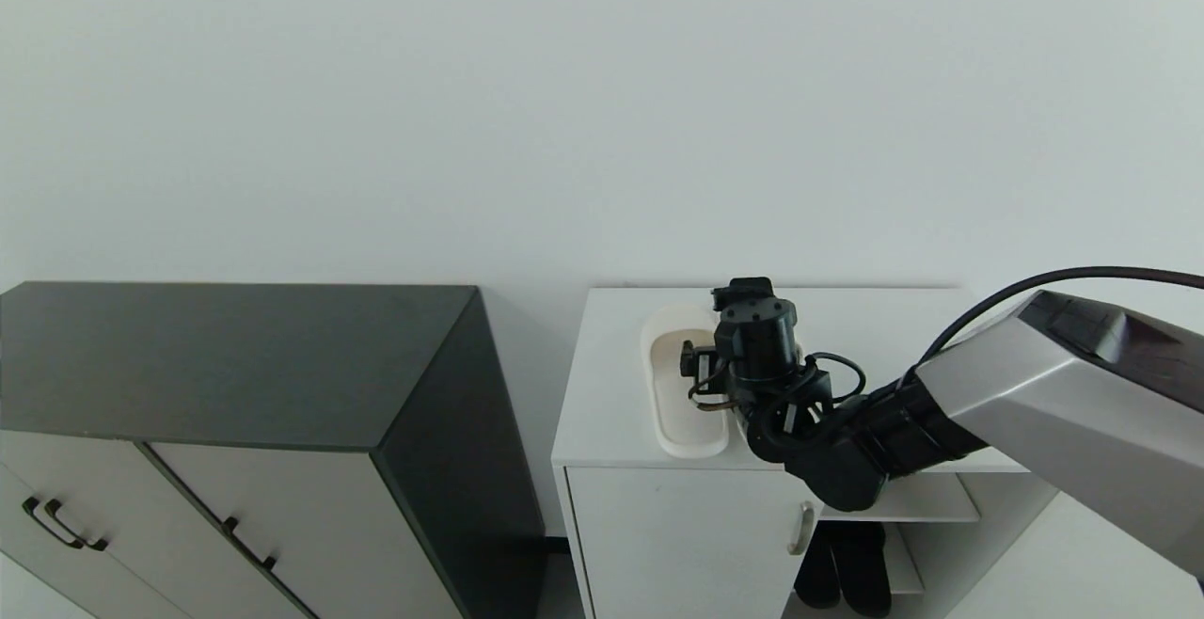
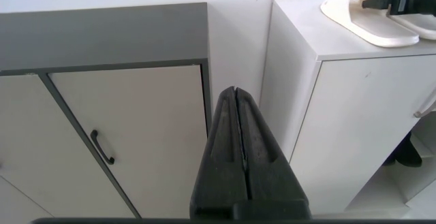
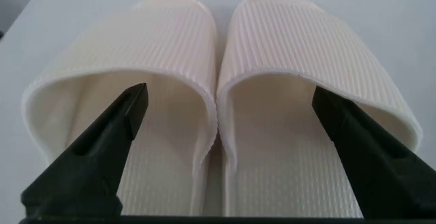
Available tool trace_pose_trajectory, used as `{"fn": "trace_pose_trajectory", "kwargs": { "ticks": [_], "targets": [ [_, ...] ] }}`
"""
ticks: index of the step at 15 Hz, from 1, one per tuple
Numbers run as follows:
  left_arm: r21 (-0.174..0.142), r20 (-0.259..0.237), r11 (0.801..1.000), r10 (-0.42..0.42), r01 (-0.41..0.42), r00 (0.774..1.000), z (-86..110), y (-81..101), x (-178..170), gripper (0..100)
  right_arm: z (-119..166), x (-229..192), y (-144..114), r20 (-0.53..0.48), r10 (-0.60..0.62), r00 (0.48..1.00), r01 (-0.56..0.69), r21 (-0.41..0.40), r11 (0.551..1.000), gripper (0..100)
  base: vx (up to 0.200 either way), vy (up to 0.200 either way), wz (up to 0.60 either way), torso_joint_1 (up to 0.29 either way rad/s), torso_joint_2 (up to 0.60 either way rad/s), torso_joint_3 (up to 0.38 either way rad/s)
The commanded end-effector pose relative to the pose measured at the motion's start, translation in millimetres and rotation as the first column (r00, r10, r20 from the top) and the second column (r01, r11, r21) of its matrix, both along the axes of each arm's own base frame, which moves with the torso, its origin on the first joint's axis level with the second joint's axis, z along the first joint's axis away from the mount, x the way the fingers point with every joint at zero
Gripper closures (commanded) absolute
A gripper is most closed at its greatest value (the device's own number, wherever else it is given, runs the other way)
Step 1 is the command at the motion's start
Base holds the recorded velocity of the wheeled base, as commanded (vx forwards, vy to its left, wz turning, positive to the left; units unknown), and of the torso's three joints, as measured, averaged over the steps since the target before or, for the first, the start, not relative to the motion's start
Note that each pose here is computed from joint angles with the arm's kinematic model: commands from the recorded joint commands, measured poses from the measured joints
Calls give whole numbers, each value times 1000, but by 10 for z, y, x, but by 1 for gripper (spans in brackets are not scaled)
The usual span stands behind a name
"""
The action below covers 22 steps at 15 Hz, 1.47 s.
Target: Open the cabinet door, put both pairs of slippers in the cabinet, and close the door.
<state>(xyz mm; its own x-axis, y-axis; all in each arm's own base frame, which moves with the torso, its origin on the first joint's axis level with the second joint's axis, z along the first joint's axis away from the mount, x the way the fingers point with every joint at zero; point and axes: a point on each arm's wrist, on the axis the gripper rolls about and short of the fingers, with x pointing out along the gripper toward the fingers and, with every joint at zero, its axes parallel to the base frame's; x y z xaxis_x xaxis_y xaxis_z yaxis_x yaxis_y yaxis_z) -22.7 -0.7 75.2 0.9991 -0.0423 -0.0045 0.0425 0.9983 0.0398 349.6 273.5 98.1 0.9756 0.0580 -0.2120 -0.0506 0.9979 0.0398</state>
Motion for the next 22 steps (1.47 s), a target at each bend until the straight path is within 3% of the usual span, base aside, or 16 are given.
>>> {"fn": "trace_pose_trajectory", "kwargs": {
  "ticks": [1,4,5,12,15,17,22],
  "targets": [
    [0,0,1000,-1,1,1000,0,0,0,100,-95,73,34,-1,-4,1000,4,-1,1000,0,0,0,0,0,0,0],
    [0,0,1000,1,-1,1000,0,0,0,100,-128,149,61,9,-11,1000,11,10,1000,0,0,0,0,0,0,0],
    [0,0,1000,-1,1,1000,0,0,0,100,-134,155,65,9,-11,1000,11,10,1000,100,0,0,0,0,0,0],
    [-6,0,1000,-1,1,1000,0,0,0,100,156,-19,30,40,12,999,-14,34,999,100,0,0,0,0,0,0],
    [-6,0,1000,-1,1,1000,0,0,0,100,236,-548,-71,-1,173,985,-173,31,984,100,0,0,0,0,0,0],
    [-5,0,1000,1,-1,1000,0,0,0,100,245,-873,-265,-10,331,944,-331,28,943,100,0,0,0,0,0,0],
    [-6,0,1000,-1,1,1000,0,0,0,100,274,-1070,-460,-24,392,920,-391,28,920,100,0,0,0,0,0,0]
  ]
}}
